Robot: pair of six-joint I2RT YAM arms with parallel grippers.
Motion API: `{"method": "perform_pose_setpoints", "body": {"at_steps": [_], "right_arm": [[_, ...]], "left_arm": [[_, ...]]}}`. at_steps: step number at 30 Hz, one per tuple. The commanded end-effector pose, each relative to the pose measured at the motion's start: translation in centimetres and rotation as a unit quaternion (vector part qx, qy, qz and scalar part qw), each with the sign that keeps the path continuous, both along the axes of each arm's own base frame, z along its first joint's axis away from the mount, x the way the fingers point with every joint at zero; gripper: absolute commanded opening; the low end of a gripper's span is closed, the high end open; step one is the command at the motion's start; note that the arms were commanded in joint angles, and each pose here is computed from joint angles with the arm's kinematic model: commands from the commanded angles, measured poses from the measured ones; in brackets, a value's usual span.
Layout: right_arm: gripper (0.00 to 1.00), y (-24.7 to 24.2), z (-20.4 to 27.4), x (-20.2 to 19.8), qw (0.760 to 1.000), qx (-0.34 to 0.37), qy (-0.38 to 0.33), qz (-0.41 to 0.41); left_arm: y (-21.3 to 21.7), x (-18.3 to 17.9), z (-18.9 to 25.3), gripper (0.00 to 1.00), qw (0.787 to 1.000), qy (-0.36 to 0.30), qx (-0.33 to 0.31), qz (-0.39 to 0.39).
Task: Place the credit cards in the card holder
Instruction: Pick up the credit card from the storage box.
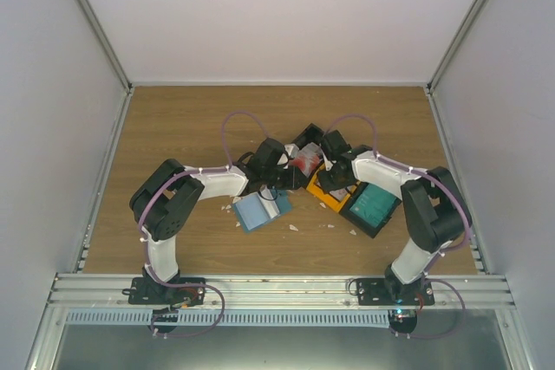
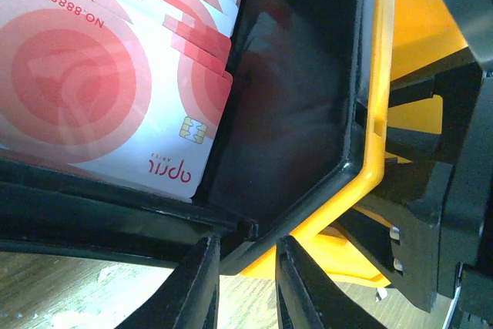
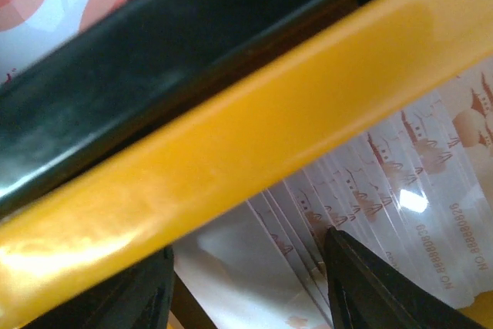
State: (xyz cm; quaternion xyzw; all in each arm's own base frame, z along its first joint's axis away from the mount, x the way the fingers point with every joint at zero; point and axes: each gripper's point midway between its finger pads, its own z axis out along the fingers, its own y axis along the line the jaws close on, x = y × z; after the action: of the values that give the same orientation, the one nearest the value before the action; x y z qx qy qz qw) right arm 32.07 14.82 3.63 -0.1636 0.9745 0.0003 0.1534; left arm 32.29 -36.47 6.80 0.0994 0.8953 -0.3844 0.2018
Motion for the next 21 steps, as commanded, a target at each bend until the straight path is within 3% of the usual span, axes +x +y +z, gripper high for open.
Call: {"method": "perform_pose_setpoints", "body": {"at_steps": [1, 10, 21], "right_arm": [[0.51, -0.1, -1.0, -2.0, 0.999, 0.004, 0.035, 0.007], [0.32, 2.9, 1.6, -3.9, 0.992, 0.106, 0.048, 0.045], [0.26, 4.0, 3.4, -5.5, 0.986, 0.145, 0.057, 0.063]], "left_arm": [[-0.9, 0.5, 1.1, 0.24, 1.0, -0.02, -0.011, -0.003], [-1.1, 0.0, -0.8, 0.23, 1.0, 0.003, -0.01, -0.007], [-1.7, 0.7, -0.4, 0.22, 1.0, -0.002, -0.015, -0.003]]}}
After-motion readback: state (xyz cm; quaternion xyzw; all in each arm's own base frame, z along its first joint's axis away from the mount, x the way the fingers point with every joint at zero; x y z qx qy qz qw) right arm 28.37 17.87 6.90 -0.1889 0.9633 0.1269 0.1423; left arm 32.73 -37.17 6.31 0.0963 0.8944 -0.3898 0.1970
